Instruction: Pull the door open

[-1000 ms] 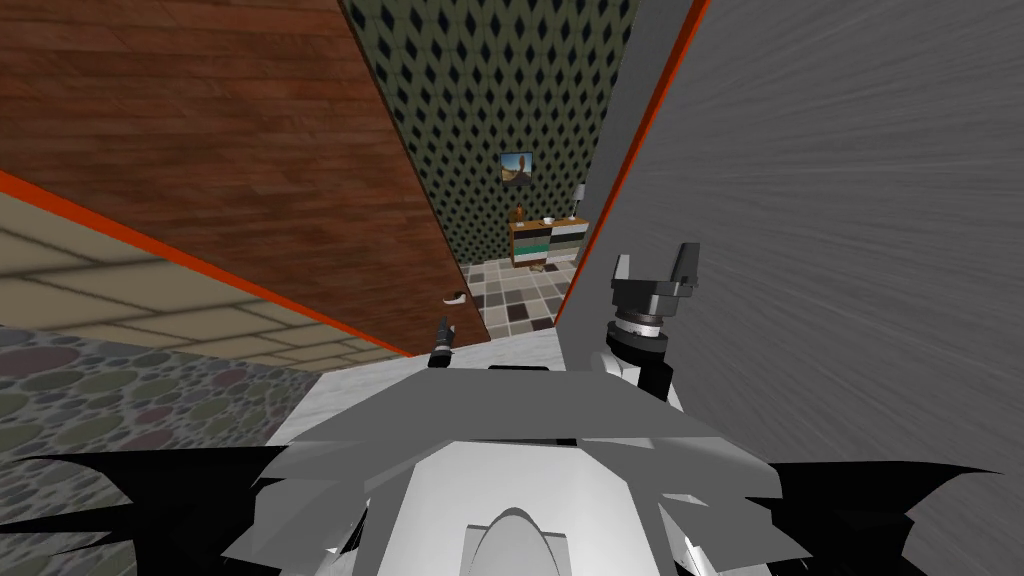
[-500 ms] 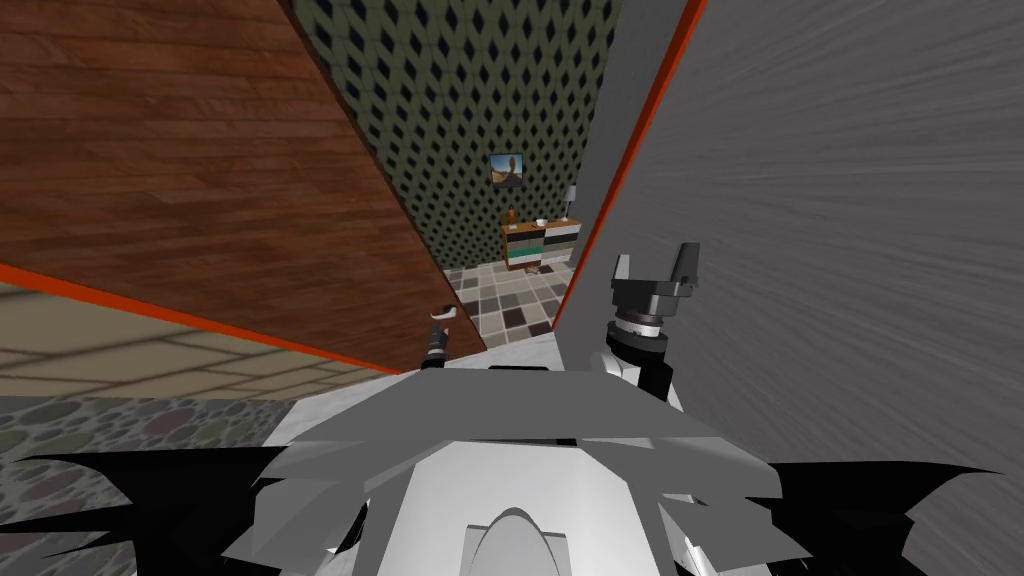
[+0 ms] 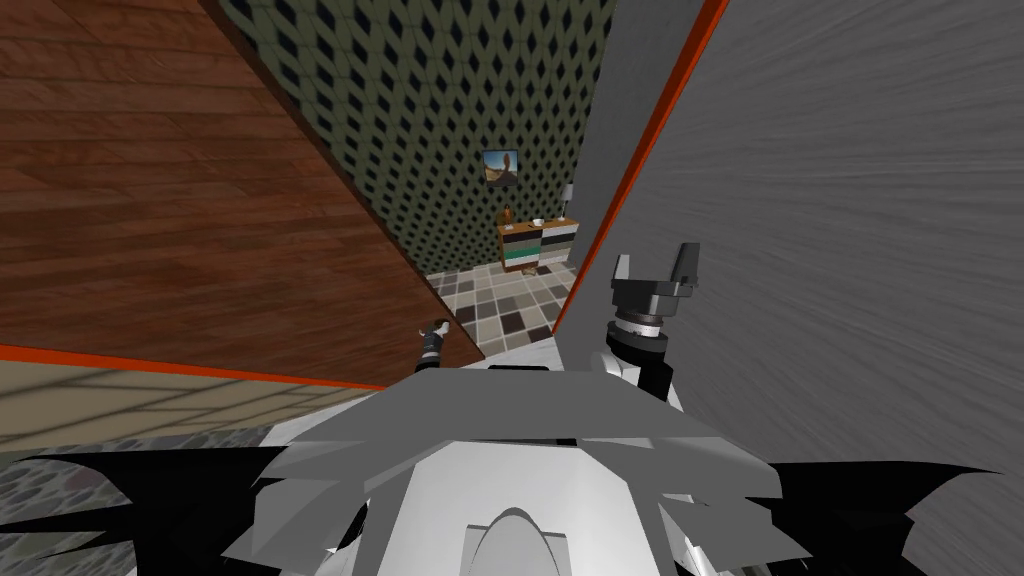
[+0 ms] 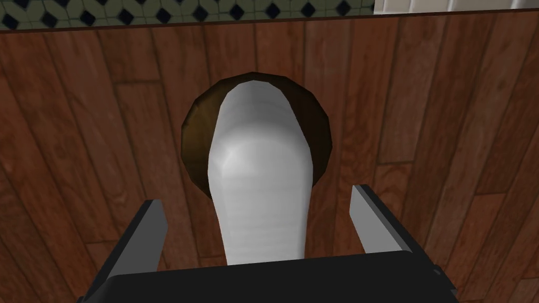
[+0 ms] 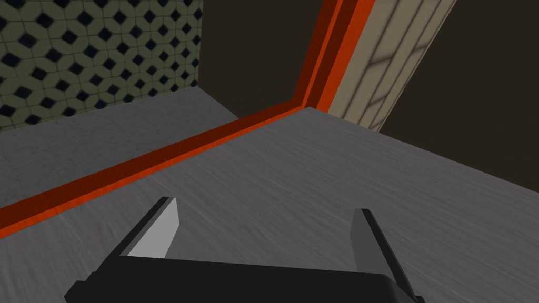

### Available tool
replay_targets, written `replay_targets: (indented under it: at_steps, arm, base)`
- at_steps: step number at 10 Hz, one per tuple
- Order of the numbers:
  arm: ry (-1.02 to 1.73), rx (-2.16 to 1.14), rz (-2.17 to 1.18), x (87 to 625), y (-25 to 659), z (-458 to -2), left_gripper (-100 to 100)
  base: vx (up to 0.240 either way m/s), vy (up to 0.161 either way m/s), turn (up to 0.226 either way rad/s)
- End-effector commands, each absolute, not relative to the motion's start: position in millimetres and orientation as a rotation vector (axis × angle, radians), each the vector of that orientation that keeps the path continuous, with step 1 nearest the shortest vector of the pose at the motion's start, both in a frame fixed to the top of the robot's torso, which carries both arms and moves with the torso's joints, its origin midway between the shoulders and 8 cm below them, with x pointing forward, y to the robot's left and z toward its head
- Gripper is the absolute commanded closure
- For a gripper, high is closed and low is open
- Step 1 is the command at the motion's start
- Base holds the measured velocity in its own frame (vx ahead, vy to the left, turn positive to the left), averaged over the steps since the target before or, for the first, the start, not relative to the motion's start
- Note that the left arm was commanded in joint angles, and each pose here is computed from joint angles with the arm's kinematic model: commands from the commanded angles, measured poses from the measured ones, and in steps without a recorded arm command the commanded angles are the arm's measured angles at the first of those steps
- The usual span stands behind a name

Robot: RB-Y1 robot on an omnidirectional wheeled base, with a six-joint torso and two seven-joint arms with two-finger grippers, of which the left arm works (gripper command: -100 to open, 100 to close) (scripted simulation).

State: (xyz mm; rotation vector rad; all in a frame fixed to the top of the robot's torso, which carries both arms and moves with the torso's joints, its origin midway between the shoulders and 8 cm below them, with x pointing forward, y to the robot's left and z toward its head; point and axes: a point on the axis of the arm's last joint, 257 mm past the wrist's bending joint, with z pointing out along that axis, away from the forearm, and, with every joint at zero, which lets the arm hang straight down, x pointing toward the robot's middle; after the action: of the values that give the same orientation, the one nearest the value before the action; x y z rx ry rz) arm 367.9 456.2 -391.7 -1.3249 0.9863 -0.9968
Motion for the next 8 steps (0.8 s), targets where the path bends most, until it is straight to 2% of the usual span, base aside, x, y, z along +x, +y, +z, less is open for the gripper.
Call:
replay_targets:
  at_steps: [1,6,8]
  arm:
    - [0.988,-1.326,-0.996,368.0,455.6,-392.1,100]
    - [0.988,-1.326,-0.996,368.0,455.6,-392.1,100]
    - [1.007,-1.320,-1.009,362.1,455.5,-393.2,100]
  base:
    - [-0.010,-0.005,0.010]
    - [-0.017,-0.004,0.000]
    - [-0.159,0.035,-0.103]
